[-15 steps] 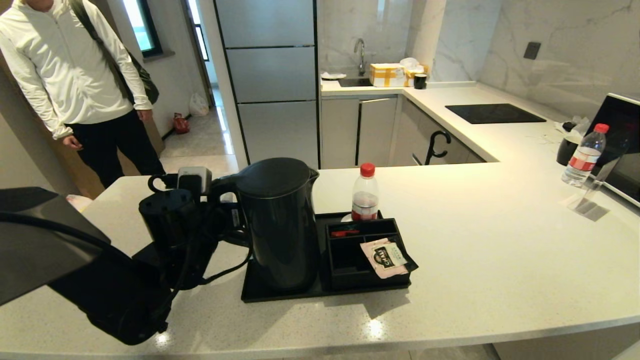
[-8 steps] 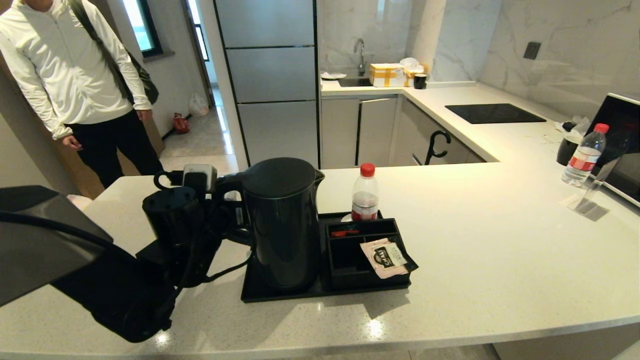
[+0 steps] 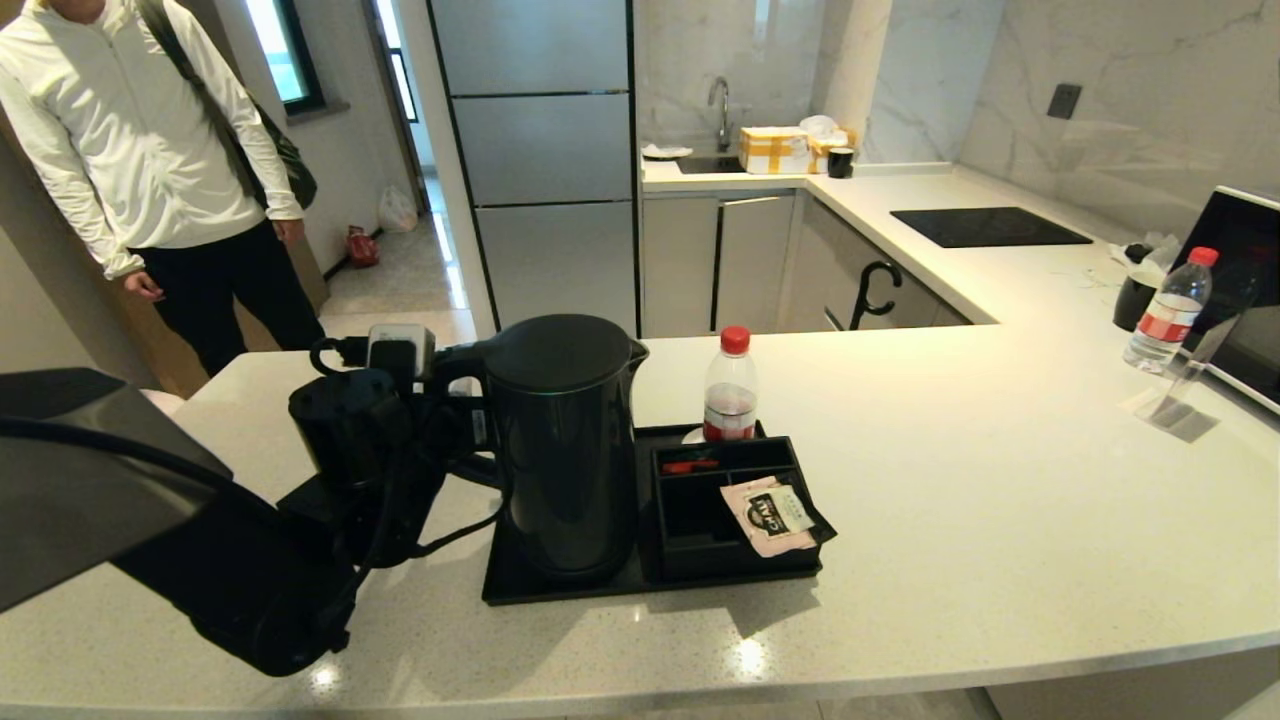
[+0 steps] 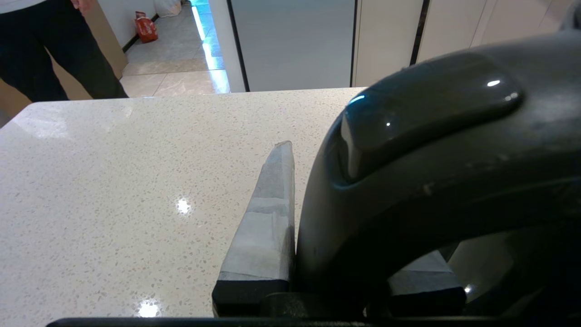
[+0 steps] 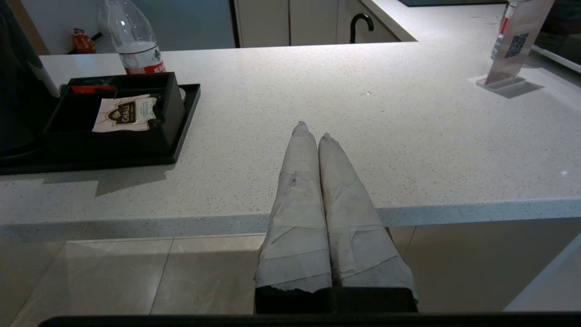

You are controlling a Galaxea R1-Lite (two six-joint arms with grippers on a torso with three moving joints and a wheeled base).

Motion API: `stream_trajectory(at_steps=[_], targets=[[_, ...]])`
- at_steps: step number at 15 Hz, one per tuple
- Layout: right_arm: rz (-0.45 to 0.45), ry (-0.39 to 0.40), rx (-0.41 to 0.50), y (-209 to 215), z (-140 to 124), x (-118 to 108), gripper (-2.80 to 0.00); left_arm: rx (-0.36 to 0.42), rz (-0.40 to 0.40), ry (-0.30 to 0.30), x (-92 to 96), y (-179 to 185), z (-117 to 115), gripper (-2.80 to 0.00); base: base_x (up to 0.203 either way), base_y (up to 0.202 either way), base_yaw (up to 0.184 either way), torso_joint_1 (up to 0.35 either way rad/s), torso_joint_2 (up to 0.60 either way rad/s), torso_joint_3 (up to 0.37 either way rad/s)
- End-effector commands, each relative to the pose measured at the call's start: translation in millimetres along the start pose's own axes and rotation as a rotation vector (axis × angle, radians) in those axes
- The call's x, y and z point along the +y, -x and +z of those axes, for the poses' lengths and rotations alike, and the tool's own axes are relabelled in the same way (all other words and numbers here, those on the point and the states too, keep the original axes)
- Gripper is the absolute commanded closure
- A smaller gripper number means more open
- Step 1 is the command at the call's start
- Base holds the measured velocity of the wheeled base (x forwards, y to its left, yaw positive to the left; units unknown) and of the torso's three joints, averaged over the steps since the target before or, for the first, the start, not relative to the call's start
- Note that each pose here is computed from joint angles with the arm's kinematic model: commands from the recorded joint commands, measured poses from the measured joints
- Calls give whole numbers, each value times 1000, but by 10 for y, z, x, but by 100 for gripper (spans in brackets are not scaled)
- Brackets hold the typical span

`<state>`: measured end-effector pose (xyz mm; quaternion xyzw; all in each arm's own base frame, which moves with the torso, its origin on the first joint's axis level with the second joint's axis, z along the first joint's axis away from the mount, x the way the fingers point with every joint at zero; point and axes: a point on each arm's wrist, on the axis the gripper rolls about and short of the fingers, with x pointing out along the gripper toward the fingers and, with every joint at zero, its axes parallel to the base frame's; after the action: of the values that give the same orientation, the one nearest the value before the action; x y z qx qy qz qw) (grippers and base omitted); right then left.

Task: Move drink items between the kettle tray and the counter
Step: Return the kettle to its original position

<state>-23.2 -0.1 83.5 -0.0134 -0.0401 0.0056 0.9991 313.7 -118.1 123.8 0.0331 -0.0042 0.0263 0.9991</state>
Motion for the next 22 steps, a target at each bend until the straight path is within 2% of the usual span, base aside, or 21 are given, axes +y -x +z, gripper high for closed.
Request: stream_trajectory(at_steps=[1, 7, 12, 14, 22], targets=[[1, 1, 31, -19, -86, 2, 0, 5, 1, -4, -8, -7, -27, 0, 0, 0, 0, 0, 0, 0], [1, 1, 32, -19, -90, 3, 0, 31, 0, -17, -8, 5, -109, 0, 0, 0, 0, 0, 0, 0], [1, 1, 31, -19, -86, 2, 0, 22, 4, -38, -30, -48, -70, 0, 0, 0, 0, 0, 0, 0], [1, 1, 31, -19, -86, 2, 0, 20, 1, -63, -34, -49, -36, 0, 0, 0, 0, 0, 0, 0], [1, 1, 31, -19, -86, 2, 0, 22, 7, -70, -46, -136, -1, 0, 0, 0, 0, 0, 0, 0]])
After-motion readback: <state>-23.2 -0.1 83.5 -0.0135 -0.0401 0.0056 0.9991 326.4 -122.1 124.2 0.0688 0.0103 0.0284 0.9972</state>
